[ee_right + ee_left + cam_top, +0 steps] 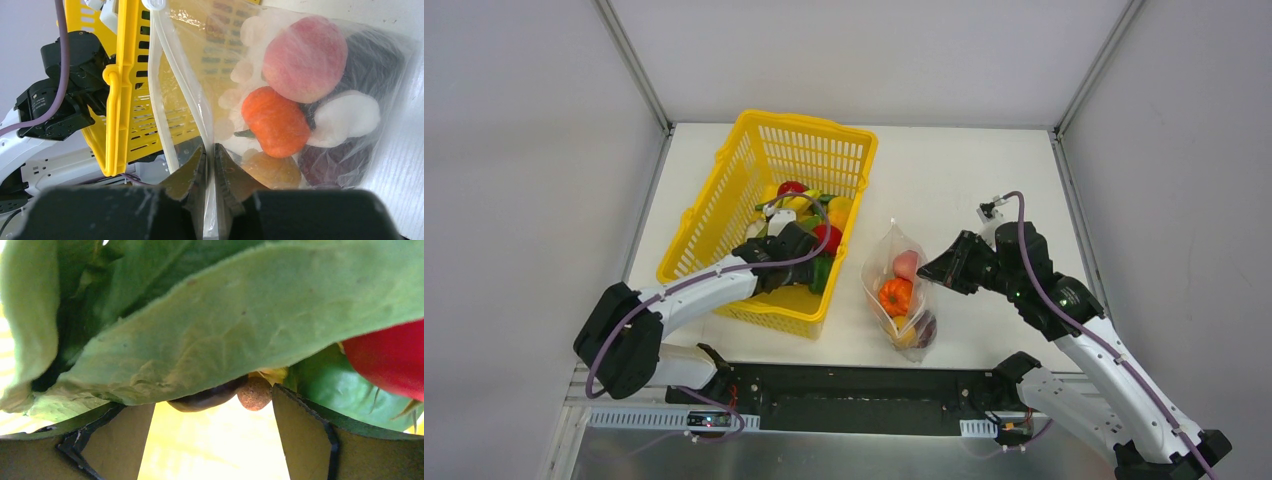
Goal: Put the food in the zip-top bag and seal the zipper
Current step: Pick up the fake vegetable from the bin.
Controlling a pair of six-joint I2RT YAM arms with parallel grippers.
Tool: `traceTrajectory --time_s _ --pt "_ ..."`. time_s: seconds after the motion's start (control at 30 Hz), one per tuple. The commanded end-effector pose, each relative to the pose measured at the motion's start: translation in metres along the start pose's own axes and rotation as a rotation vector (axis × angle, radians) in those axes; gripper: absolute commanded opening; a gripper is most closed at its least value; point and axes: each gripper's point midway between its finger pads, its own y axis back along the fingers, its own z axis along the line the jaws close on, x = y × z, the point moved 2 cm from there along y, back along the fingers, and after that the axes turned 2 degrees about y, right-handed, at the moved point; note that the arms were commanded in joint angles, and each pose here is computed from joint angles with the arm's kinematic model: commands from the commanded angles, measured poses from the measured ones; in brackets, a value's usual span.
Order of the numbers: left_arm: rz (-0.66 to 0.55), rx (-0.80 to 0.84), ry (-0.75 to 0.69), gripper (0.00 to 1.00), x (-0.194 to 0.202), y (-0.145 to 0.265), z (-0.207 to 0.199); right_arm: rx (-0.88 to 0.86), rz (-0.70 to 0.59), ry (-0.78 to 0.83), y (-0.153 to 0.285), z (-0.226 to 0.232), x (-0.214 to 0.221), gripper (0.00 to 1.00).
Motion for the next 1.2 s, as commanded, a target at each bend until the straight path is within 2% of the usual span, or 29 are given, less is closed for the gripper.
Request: traceTrajectory --time_s 0.0,0.07,0.2,0.43,0.53,0.67,0.8,1.17 --pt "-0.043 -0.036 -0.018 0.89 -0.009 -0.012 0.001 -0.012 -0.005 0.016 -0.003 0.001 -0.001 0.13" --pt "-0.046 -0.035 -0.013 0.92 -0.007 -0.017 0.0 -0.012 -0.002 0.015 -0.003 0.001 -0.001 0.13" --pt "-0.135 -0.011 0.061 0.97 -0.012 -0.024 -0.003 -0.012 0.0 0.016 -0.004 0.001 -0.001 0.13" --pt "-0.29 -0.02 0.152 0.94 -0.03 -0.02 0.007 0.0 0.008 0.015 -0.006 -0.002 0.0 0.13" --pt "-0.327 0.001 0.172 0.83 -0.036 -0.02 0.004 0.001 0.013 0.014 -0.008 -0.003 0.001 0.13" --pt "-0.335 -0.001 0.181 0.77 -0.035 -0.023 0.003 0.002 0.02 0.013 -0.01 -0.004 0.002 0.13" --pt "-0.301 -0.045 0.166 0.61 -0.026 -0.03 0.007 0.006 0.021 0.015 -0.01 -0.004 0.002 0.14" --pt "-0.241 -0.011 0.137 0.39 -0.014 -0.021 0.011 0.002 0.029 0.014 -0.011 -0.003 0.002 0.14"
